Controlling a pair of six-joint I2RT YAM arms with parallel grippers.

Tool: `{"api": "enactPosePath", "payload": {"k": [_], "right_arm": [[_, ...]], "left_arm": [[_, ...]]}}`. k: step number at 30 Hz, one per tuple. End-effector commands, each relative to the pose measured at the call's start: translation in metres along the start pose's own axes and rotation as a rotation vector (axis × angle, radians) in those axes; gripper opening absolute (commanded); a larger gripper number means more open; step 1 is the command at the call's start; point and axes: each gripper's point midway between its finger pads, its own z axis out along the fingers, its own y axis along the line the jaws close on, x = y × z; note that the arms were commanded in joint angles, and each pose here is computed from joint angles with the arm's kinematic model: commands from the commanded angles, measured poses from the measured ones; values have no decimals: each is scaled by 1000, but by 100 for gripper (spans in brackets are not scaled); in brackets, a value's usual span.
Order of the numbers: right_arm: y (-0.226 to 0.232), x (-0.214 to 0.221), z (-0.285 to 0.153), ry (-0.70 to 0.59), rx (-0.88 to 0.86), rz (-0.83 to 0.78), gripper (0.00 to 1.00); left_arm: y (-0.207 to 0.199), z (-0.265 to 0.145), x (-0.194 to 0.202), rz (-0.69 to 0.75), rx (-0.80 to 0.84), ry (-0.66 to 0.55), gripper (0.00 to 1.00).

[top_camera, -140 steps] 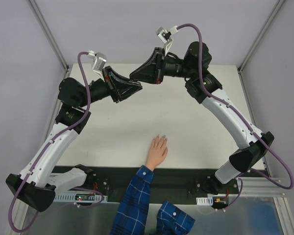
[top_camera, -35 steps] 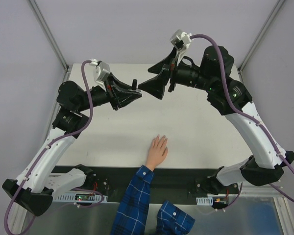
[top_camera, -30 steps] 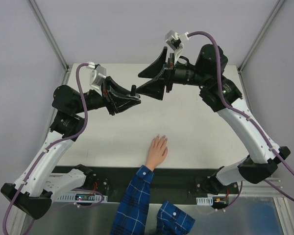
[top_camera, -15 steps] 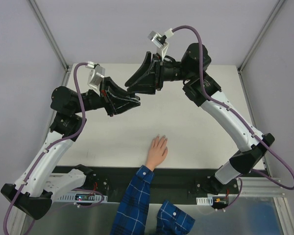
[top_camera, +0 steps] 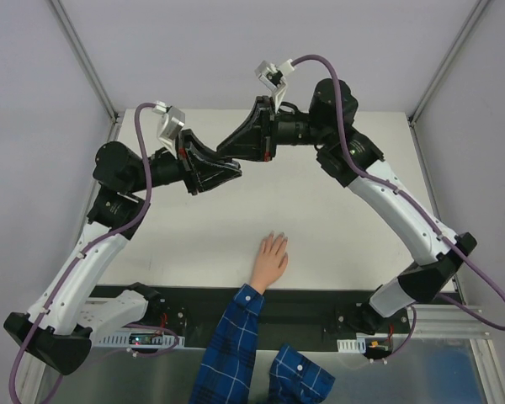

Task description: Paint the nails

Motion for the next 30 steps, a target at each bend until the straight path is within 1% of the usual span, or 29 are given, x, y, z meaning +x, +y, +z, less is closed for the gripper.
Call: {"api": "enactPosePath", "payload": {"k": [1, 2, 3, 4, 5, 6, 7, 8, 10, 12, 13, 14, 15, 16, 17, 18, 19, 21, 22, 23, 24, 25, 27, 28, 30], "right_arm": [[-25, 8, -29, 29, 419, -113, 1], [-44, -13, -48, -37, 771, -189, 1], [-55, -11, -61, -32, 958, -204, 1], [-55, -7, -72, -1, 1068, -218, 1], [-36, -27, -72, -48, 1110, -258, 1], [-46, -13, -60, 39, 1160, -294, 1], [-44, -17, -61, 73, 1200, -355, 1], [-43, -16, -60, 91, 1255, -378, 1], [-40, -19, -62, 98, 1271, -370, 1], [-42, -11, -57, 95, 1242, -356, 1], [-33, -15, -61, 66, 1209, -352, 2], [-30, -12, -54, 71, 1142, -353, 17], [-26, -18, -47, 37, 1087, -351, 25], [-30, -12, -49, 54, 1046, -346, 42], [-18, -4, -31, 79, 878, -329, 49], [-14, -4, -26, 79, 802, -319, 54], [-5, -3, -23, 87, 703, -306, 65], [4, -6, -19, 80, 602, -304, 77], [0, -5, -22, 85, 574, -296, 91], [16, -3, -18, 92, 453, -289, 96], [21, -6, -16, 75, 398, -276, 98], [25, -4, -17, 84, 309, -249, 99], [23, -8, -16, 68, 254, -219, 99], [26, -10, -19, 63, 210, -178, 97], [24, -16, -17, 44, 157, -151, 91]], "left_arm": [[34, -7, -30, 208, -223, -81, 0], [44, -8, -32, 220, -270, -92, 0], [58, -10, -36, 238, -333, -112, 0], [67, -7, -35, 241, -348, -107, 0], [71, -4, -39, 251, -353, -115, 0], [81, -1, -41, 250, -371, -119, 0], [86, 0, -42, 248, -385, -129, 0], [88, 1, -46, 254, -394, -144, 0], [98, 1, -46, 248, -428, -159, 0], [101, 0, -45, 252, -435, -161, 0], [100, 0, -44, 253, -432, -156, 0], [99, 0, -43, 252, -430, -154, 0], [97, -2, -40, 247, -426, -151, 0], [93, -1, -36, 245, -406, -141, 0], [89, -1, -35, 249, -388, -136, 0], [83, -2, -34, 252, -371, -128, 0], [77, -2, -31, 254, -345, -115, 0], [60, -2, -26, 261, -277, -89, 0], [56, -3, -23, 252, -259, -77, 0], [47, -2, -17, 239, -213, -56, 0], [40, -3, -15, 237, -188, -48, 0], [34, -4, -14, 232, -167, -43, 0], [18, -7, -8, 214, -108, -27, 0], [13, -8, -7, 214, -88, -23, 0], [-1, -11, -3, 206, -34, -10, 0]]}}
